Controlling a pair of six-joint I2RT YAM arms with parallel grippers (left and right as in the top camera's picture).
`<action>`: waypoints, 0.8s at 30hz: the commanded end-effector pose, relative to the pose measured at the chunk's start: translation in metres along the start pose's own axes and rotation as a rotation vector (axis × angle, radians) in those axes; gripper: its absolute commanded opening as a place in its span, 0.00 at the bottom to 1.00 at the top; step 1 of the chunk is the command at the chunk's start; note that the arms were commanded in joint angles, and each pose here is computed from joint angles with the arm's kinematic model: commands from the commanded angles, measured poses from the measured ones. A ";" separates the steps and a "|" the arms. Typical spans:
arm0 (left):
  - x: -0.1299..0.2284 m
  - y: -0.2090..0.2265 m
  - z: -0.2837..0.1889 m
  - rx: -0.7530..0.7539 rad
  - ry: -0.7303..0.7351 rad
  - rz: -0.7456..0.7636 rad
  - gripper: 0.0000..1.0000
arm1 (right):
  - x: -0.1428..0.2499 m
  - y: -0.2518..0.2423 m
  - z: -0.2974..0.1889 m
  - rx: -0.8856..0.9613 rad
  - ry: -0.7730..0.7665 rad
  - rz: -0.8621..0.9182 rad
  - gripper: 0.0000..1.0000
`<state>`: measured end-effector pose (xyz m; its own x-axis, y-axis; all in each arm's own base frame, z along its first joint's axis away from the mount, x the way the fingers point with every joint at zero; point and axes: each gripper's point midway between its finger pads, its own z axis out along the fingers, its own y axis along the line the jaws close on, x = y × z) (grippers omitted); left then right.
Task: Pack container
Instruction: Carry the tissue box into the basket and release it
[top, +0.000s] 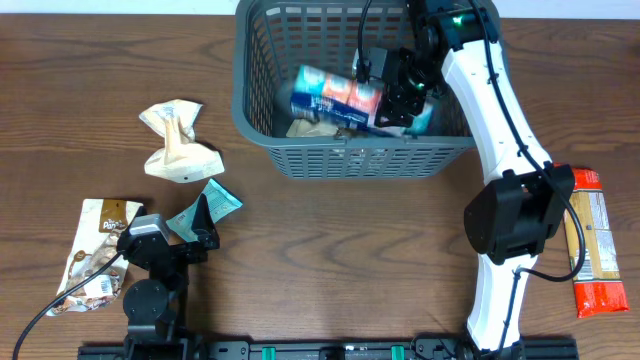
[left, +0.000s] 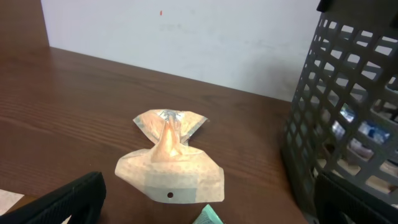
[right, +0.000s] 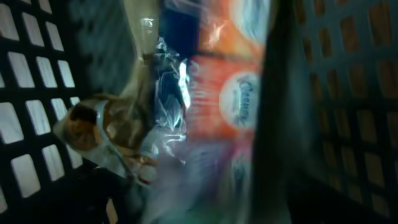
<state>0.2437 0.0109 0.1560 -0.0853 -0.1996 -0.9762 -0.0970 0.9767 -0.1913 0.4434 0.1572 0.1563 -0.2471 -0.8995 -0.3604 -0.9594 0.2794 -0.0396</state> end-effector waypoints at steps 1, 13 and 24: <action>0.018 0.003 0.002 -0.010 0.046 -0.004 0.99 | -0.009 0.002 -0.019 0.024 -0.040 -0.005 0.86; 0.018 0.003 0.002 -0.010 0.046 -0.004 0.99 | -0.055 -0.023 -0.106 0.290 -0.243 -0.006 0.99; 0.018 0.003 0.002 -0.010 0.046 -0.004 0.99 | 0.009 -0.082 -0.324 1.010 -0.501 0.650 0.93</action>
<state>0.2437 0.0109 0.1559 -0.0856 -0.1996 -0.9761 -0.0971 0.9767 -0.1912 0.4869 0.0961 0.4335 -0.1657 -0.5952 -0.7863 -0.4454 0.7565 -0.4788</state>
